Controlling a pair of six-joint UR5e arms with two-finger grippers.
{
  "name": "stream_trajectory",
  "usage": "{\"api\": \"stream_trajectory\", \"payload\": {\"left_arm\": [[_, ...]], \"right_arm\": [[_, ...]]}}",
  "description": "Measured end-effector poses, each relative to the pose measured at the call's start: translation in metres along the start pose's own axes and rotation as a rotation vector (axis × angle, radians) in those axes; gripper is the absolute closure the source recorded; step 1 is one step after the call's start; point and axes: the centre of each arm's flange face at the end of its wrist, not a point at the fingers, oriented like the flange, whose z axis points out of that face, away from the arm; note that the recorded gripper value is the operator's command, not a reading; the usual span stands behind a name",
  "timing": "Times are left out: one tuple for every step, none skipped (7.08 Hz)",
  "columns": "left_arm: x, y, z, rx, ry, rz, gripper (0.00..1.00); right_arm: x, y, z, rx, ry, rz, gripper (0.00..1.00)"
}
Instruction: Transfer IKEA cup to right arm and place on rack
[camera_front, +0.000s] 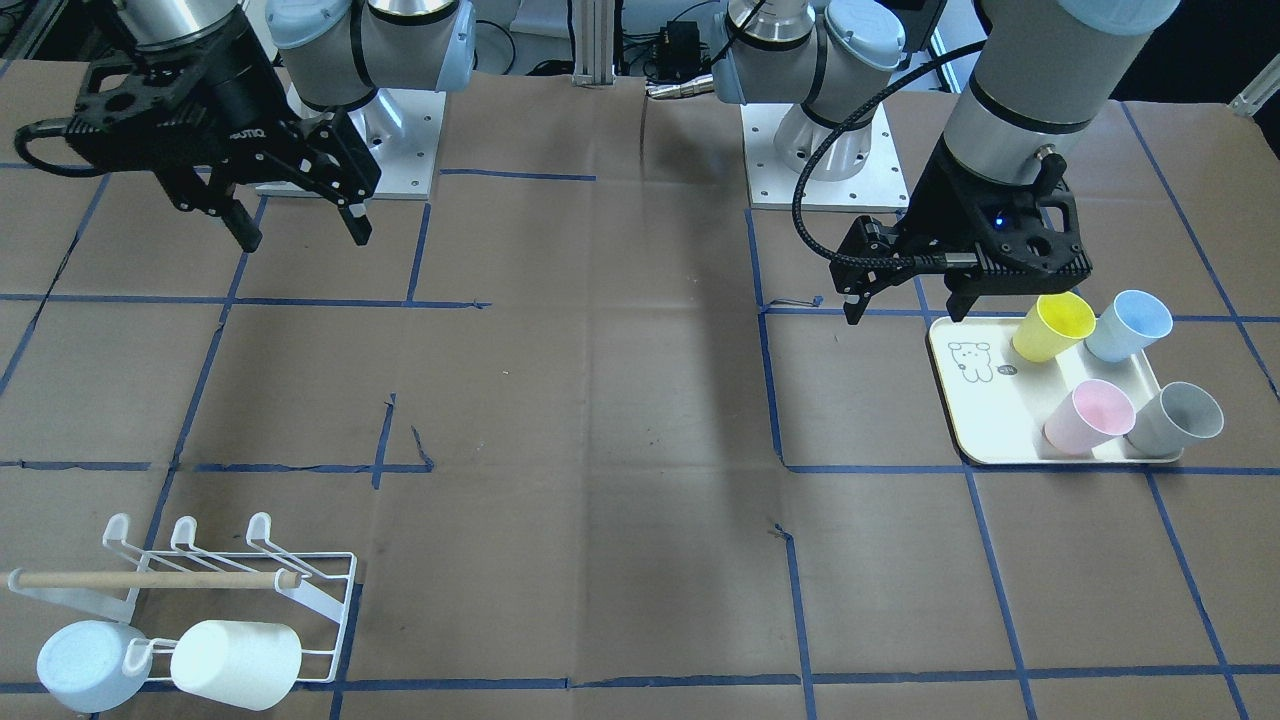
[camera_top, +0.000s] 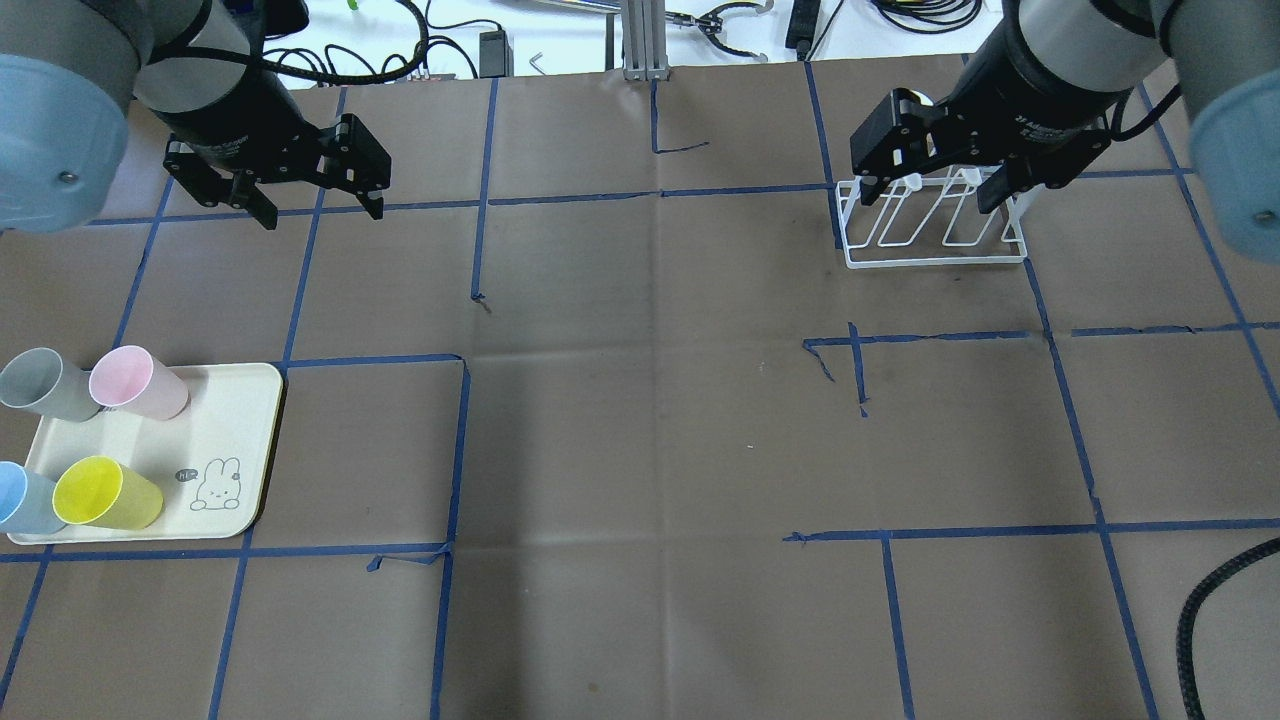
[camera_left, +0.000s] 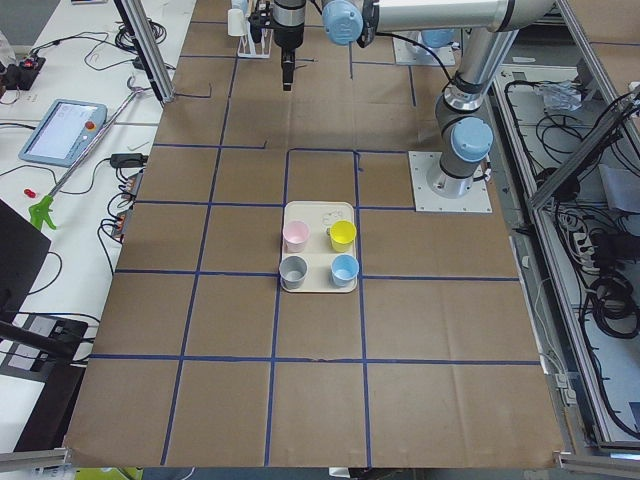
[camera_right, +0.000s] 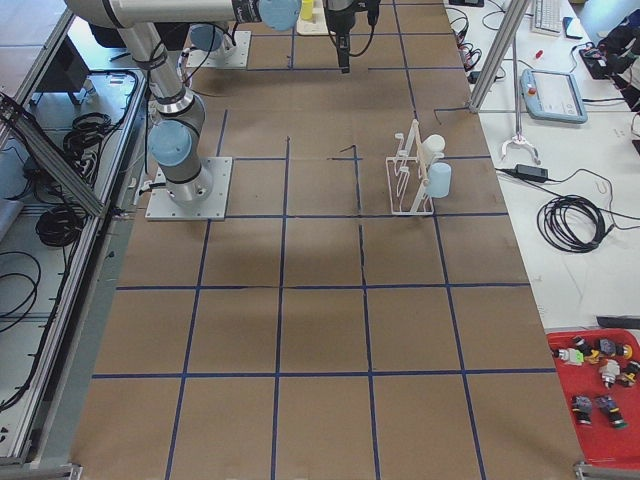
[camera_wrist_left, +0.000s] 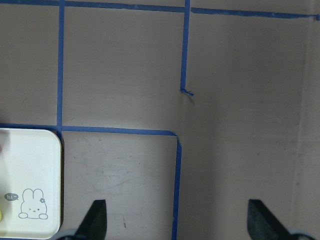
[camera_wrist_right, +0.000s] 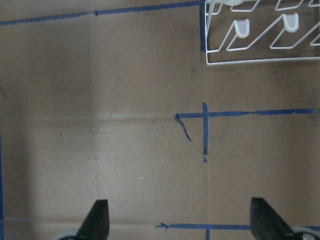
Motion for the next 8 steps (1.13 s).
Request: {"api": "stream_trajectory", "payload": {"left_arm": [[0.0002, 0.0000, 0.0000, 0.000, 0.000, 0.000, 0.00], [0.0001, 0.0000, 0.0000, 0.000, 0.000, 0.000, 0.00], [0.0001, 0.0000, 0.0000, 0.000, 0.000, 0.000, 0.00], [0.0002, 0.0000, 0.0000, 0.000, 0.000, 0.000, 0.00], [0.0000, 0.0000, 0.0000, 0.000, 0.000, 0.000, 0.00], [-0.0001, 0.0000, 0.0000, 0.000, 0.000, 0.000, 0.00], [-0.0001, 0.0001, -0.0001, 0.000, 0.000, 0.000, 0.00], [0.0000, 0.0002, -0.0003, 0.001, 0.000, 0.000, 0.00]], "right_arm": [[-0.0064, 0.0084, 0.0009, -0.018, 0.051, -0.017, 0.00], [-0.0087, 0.0111, 0.0019, -0.024, 0.071, -0.024, 0.00], [-0.0096, 0.0121, 0.0020, -0.025, 0.077, -0.027, 0.00], [-0.0099, 0.0124, 0.0021, -0.026, 0.079, -0.028, 0.00], [-0.0100, 0.0125, 0.0024, -0.026, 0.080, -0.028, 0.00], [-0.0101, 0.0127, 0.0024, -0.025, 0.080, -0.029, 0.00], [-0.0102, 0.0129, 0.0021, -0.024, 0.079, -0.029, 0.00], [-0.0102, 0.0125, 0.0026, -0.025, 0.079, -0.030, 0.00]]}}
